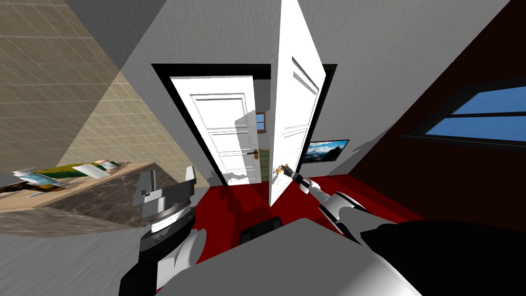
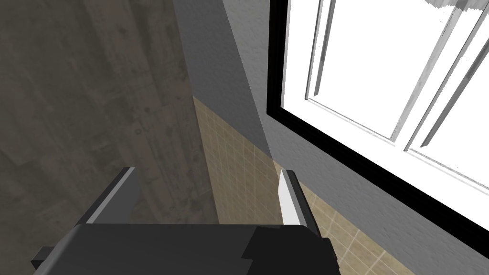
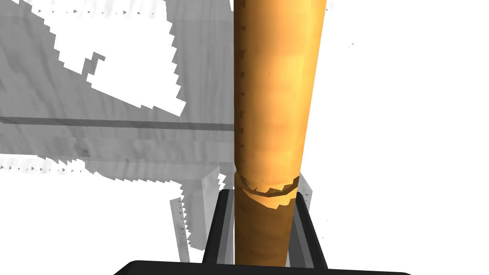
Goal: Pull the door open
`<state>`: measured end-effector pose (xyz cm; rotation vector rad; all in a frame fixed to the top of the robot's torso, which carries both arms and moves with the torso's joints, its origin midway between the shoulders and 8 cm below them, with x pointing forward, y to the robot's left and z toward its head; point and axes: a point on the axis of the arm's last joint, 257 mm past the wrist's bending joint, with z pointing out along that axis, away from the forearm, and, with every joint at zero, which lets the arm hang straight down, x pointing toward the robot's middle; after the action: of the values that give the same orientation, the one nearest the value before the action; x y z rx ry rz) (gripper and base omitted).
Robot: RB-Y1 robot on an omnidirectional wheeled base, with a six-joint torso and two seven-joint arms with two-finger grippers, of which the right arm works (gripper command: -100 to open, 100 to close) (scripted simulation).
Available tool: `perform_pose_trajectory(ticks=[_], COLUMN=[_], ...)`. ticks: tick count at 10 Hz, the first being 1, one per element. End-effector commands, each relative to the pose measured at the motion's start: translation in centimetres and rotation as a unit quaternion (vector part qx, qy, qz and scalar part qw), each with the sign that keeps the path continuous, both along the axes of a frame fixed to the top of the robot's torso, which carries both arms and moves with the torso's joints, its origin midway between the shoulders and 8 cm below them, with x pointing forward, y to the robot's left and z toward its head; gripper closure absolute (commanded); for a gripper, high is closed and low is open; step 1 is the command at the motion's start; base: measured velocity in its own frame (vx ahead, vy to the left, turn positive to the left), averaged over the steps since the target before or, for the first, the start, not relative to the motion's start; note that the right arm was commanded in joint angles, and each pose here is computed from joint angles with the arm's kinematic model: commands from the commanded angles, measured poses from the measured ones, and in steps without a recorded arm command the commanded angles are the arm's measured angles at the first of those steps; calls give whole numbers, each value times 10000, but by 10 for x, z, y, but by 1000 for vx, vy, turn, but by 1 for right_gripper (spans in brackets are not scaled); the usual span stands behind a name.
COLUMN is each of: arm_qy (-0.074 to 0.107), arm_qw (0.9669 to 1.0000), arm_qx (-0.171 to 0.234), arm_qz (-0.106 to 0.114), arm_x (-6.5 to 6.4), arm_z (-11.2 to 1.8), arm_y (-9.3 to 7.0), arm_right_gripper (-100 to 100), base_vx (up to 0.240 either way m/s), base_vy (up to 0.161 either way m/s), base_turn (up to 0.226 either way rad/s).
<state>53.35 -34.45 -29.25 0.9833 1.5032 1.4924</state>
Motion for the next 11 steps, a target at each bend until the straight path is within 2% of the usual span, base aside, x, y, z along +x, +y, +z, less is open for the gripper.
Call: perform_pose_trajectory(ticks=[1,6,7,8,11], arm_qy=[-16,11,-11,4,4], arm_qw=[9999,9988,9993,9990,9985], arm_qx=[24,41,11,13,18], arm_qz=[164,480,381,454,542], arm_x=[-8,-29,-22,-28,-36], arm_z=[1,0,3,1,1], arm_y=[3,2,-3,-5,-7], arm_right_gripper=[100,100,100,100,100], base_vx=[-98,-103,-44,-120,-129], base_vy=[-91,-93,-49,-74,-147], base_turn=[98,65,9,135,139])
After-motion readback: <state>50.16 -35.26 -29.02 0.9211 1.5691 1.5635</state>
